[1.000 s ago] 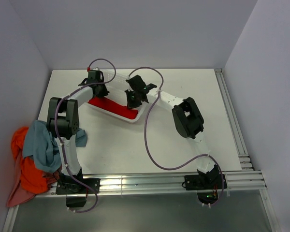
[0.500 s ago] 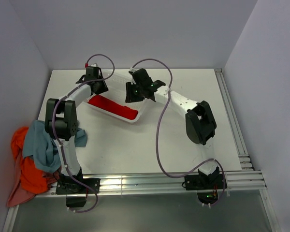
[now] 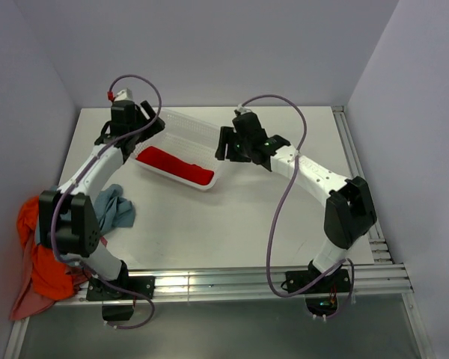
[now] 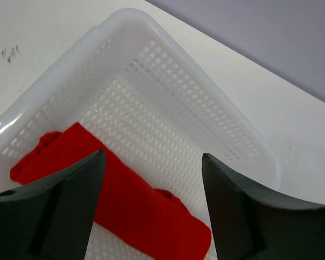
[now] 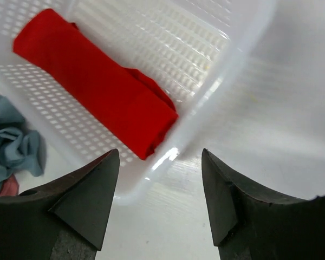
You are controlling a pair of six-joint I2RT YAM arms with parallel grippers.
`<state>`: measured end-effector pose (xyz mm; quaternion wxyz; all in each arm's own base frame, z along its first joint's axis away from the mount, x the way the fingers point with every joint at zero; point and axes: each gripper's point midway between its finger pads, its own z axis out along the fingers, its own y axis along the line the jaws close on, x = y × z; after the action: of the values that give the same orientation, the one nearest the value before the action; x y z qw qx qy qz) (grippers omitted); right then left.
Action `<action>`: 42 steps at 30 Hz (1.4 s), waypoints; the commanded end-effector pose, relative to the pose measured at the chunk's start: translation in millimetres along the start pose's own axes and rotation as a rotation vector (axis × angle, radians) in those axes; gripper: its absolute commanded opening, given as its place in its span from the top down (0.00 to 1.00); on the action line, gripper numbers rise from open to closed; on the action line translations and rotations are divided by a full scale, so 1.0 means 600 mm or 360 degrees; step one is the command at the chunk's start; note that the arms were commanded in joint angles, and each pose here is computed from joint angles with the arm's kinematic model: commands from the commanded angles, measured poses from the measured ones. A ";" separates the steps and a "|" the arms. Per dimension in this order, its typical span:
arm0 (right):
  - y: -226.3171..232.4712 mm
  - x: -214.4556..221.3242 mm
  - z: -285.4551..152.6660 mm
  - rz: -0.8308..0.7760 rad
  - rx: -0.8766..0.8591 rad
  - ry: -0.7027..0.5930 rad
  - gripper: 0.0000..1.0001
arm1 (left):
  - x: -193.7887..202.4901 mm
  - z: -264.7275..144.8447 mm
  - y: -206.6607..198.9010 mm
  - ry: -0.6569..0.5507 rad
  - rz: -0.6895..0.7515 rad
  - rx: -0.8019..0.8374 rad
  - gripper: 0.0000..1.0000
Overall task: Roll the t-shirts
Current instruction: Place the rolled tshirt into the container
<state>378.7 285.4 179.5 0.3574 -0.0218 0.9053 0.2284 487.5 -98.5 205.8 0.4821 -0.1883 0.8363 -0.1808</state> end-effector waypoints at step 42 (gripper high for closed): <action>-0.049 0.031 0.104 0.0400 0.0111 -0.0136 0.51 | 0.237 -0.056 0.077 0.0198 -0.0253 0.0052 0.70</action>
<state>382.5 273.3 90.2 0.3313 0.1021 0.9123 0.2180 350.3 -118.5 63.6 0.3694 -0.2396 0.8717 -0.2150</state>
